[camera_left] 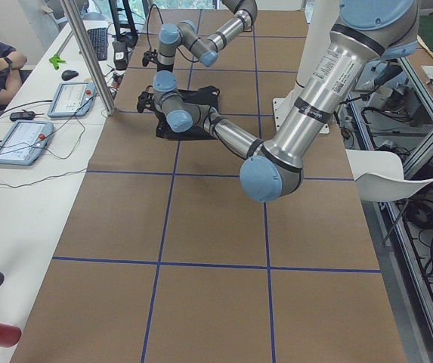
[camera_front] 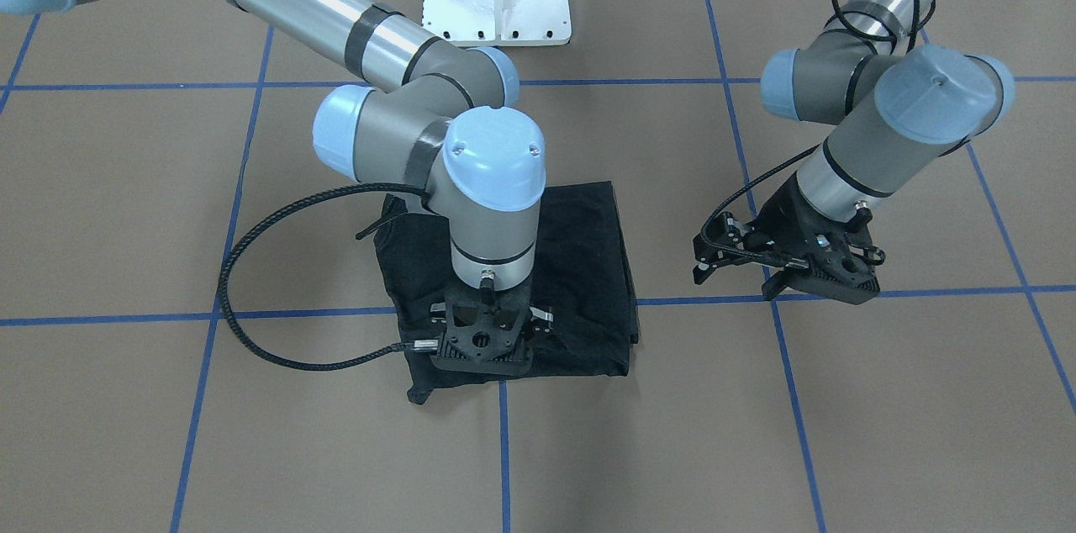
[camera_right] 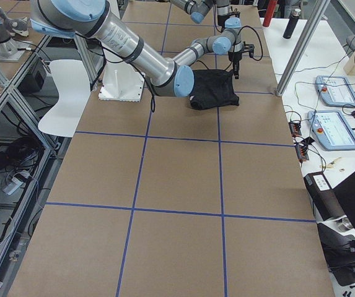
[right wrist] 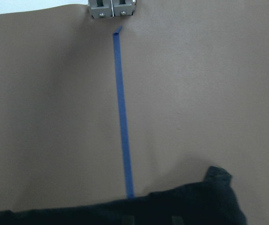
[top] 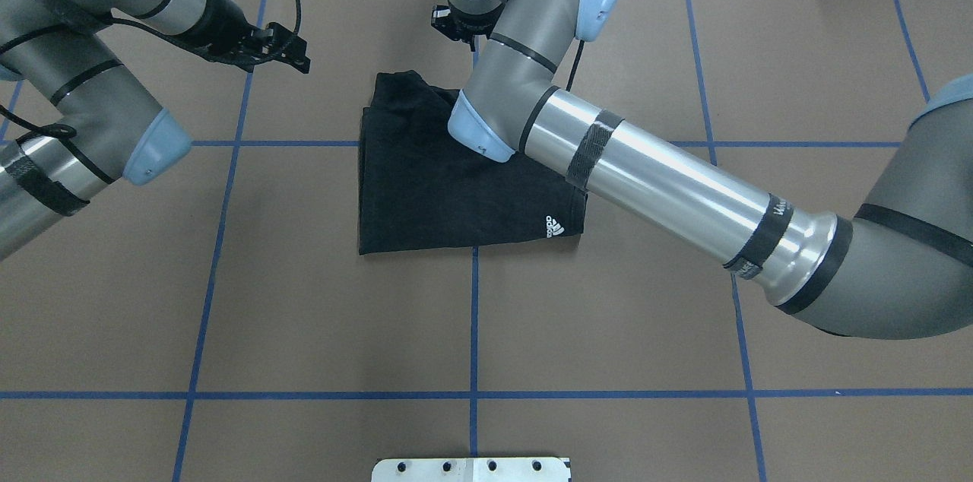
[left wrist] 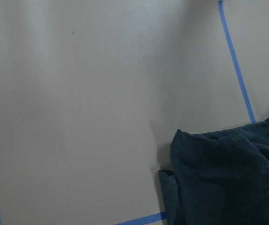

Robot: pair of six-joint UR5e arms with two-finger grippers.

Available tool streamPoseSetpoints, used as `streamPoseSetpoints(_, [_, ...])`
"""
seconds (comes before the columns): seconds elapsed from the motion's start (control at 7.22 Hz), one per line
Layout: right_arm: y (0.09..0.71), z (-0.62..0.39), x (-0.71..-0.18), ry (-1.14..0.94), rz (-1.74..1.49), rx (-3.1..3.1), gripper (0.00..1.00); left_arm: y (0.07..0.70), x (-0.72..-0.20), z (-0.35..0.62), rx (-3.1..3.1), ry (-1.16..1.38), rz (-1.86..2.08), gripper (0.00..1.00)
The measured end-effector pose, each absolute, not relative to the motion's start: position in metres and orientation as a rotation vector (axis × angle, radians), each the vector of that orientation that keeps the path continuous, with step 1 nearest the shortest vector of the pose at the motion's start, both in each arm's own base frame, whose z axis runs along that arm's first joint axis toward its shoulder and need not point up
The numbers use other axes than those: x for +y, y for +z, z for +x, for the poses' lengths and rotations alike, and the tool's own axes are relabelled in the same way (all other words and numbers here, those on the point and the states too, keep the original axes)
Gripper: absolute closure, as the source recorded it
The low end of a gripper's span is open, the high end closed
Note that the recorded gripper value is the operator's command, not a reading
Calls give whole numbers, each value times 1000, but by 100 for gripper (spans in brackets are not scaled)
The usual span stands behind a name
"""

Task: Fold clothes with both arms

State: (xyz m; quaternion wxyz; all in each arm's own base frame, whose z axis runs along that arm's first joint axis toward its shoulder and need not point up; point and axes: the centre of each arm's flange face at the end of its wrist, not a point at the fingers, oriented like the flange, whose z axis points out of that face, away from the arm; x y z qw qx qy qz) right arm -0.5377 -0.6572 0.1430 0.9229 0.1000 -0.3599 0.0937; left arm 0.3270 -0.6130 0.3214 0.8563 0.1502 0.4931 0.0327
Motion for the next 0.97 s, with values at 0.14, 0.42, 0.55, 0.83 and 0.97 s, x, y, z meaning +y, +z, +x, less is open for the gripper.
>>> streamPoseSetpoints(0.14, [181, -498, -648, 137, 199, -742, 1, 341, -613, 305, 997, 116, 346, 0])
streamPoseSetpoints(0.42, [284, -394, -626, 23, 187, -744, 1, 401, -613, 243, 883, 234, 393, 0])
streamPoseSetpoints(0.55, [337, -339, -613, -29, 180, -735, 1, 441, -610, 198, 841, 271, 392, 0])
streamPoseSetpoints(0.83, [427, -237, -593, -97, 150, -722, 1, 501, -604, 94, 822, 165, 258, 0])
streamPoseSetpoints(0.97, [461, -193, -586, -114, 135, -721, 1, 513, -600, 67, 799, 93, 160, 0])
